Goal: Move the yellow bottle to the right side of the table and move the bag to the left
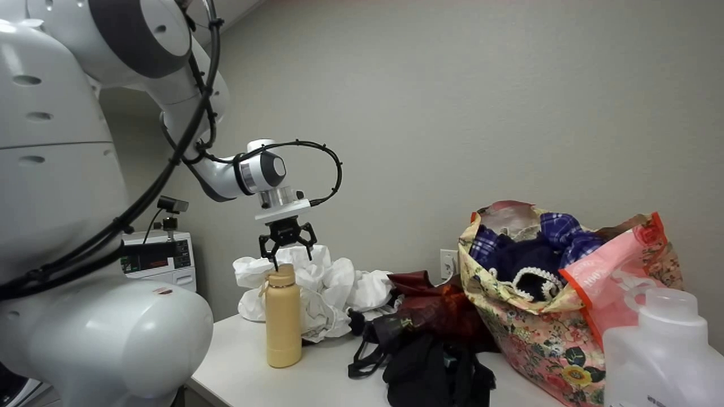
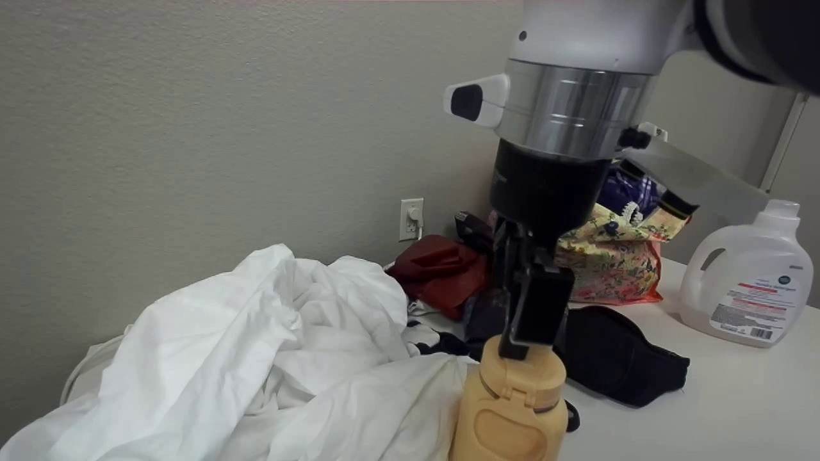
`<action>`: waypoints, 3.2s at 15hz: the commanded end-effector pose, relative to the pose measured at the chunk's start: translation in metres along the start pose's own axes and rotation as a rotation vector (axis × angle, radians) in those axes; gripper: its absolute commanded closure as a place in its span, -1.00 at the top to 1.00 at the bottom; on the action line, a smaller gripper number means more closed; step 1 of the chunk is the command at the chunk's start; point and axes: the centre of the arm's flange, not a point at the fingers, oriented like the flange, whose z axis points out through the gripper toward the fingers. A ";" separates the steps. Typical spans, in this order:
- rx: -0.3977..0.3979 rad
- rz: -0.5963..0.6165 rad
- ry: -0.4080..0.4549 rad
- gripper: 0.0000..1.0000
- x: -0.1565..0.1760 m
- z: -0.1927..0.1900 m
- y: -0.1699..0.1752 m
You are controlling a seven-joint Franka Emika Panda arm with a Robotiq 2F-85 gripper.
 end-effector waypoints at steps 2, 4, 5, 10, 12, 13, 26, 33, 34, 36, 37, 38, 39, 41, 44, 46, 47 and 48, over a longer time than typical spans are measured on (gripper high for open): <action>0.045 -0.014 -0.079 1.00 -0.006 -0.012 0.005; 0.086 -0.024 -0.100 1.00 -0.009 -0.012 0.001; 0.103 -0.034 -0.108 0.97 -0.009 -0.012 -0.001; 0.159 -0.059 -0.075 0.99 -0.011 -0.013 -0.007; 0.183 -0.058 -0.055 1.00 -0.010 -0.015 -0.008; 0.190 -0.056 -0.050 1.00 -0.009 -0.016 -0.009; 0.200 -0.021 -0.007 -0.05 -0.006 -0.010 -0.010; 0.194 0.008 -0.002 -0.58 -0.010 -0.004 -0.007; 0.193 0.016 -0.002 -0.58 -0.011 -0.005 -0.005; 0.180 0.051 0.005 -0.58 -0.014 -0.012 0.006; 0.171 0.076 0.009 -0.58 -0.017 -0.017 0.016; 0.167 0.100 0.009 -0.58 -0.021 -0.020 0.025; 0.164 0.137 0.010 -0.58 -0.028 -0.022 0.037; 0.164 0.203 0.015 -0.58 -0.043 -0.025 0.062; 0.155 0.316 0.026 -0.58 -0.072 -0.029 0.098; 0.144 0.387 0.037 -0.58 -0.094 -0.032 0.121; 0.137 0.425 0.043 -0.58 -0.107 -0.034 0.132; 0.127 0.460 0.048 -0.58 -0.119 -0.035 0.142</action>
